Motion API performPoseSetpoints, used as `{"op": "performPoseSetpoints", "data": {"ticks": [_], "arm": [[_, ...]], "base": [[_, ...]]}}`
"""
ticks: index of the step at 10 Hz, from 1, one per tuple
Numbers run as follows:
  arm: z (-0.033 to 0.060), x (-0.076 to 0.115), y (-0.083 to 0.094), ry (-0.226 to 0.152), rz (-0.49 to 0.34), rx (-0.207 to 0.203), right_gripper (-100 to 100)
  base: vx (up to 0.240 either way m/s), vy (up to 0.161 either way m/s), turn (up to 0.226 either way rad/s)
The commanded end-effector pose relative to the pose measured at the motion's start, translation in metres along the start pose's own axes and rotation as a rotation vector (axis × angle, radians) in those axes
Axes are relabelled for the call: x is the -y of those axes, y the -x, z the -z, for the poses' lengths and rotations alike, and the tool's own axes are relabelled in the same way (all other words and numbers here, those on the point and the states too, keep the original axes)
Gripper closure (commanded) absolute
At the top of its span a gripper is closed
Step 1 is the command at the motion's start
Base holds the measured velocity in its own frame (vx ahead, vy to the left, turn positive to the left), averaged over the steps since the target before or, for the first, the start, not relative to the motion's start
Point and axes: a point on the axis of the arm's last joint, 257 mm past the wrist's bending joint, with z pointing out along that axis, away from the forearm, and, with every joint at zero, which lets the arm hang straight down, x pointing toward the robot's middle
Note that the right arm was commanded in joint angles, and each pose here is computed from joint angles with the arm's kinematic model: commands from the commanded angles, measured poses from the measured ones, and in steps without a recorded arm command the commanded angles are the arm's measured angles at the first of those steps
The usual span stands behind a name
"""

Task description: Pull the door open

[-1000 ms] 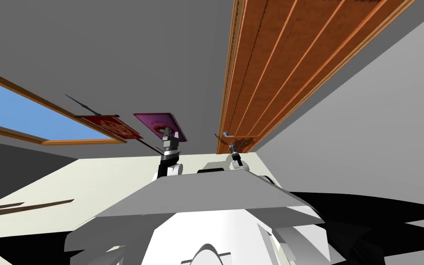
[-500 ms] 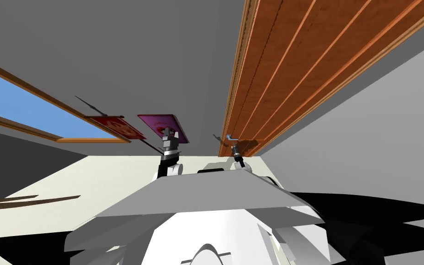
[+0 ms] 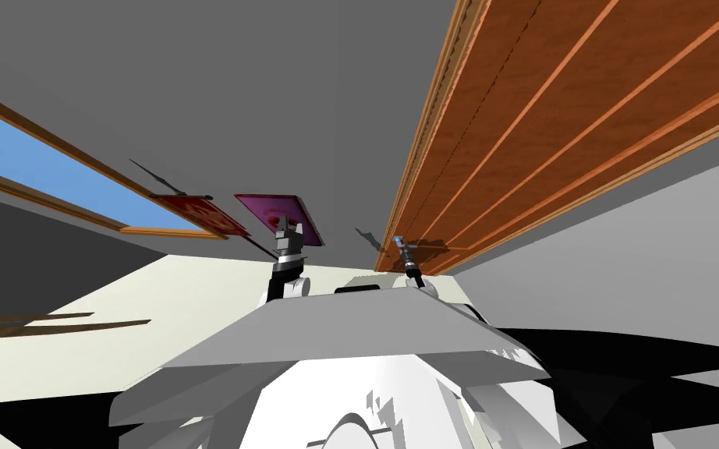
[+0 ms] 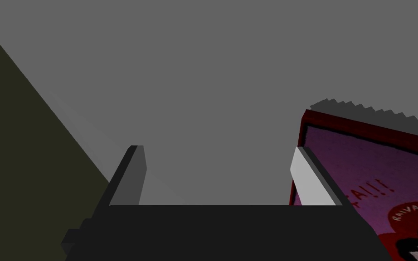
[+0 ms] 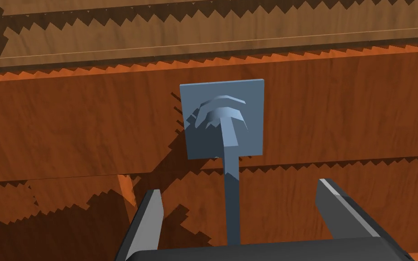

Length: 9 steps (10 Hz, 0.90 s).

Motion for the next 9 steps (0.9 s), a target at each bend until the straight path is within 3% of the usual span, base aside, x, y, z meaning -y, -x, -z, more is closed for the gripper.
{"op": "performPoseSetpoints", "data": {"ticks": [1, 2, 3, 8, 9], "arm": [[0.0049, -0.001, 0.015, 0.002, -0.002, 0.017, -100], [0.0024, 0.000, 0.010, 0.000, -0.002, 0.011, -100], [0.0024, 0.000, 0.010, 0.000, -0.002, 0.011, 100], [0.0024, 0.000, 0.010, 0.000, -0.002, 0.011, 100], [0.0031, 0.000, 0.002, -0.001, 0.000, -0.020, 100]], "base": [[0.195, -0.010, 0.106], [0.090, -0.008, 0.020], [-0.014, 0.001, -0.015], [-0.017, 0.001, 0.000], [-0.110, -0.016, 0.003]]}}
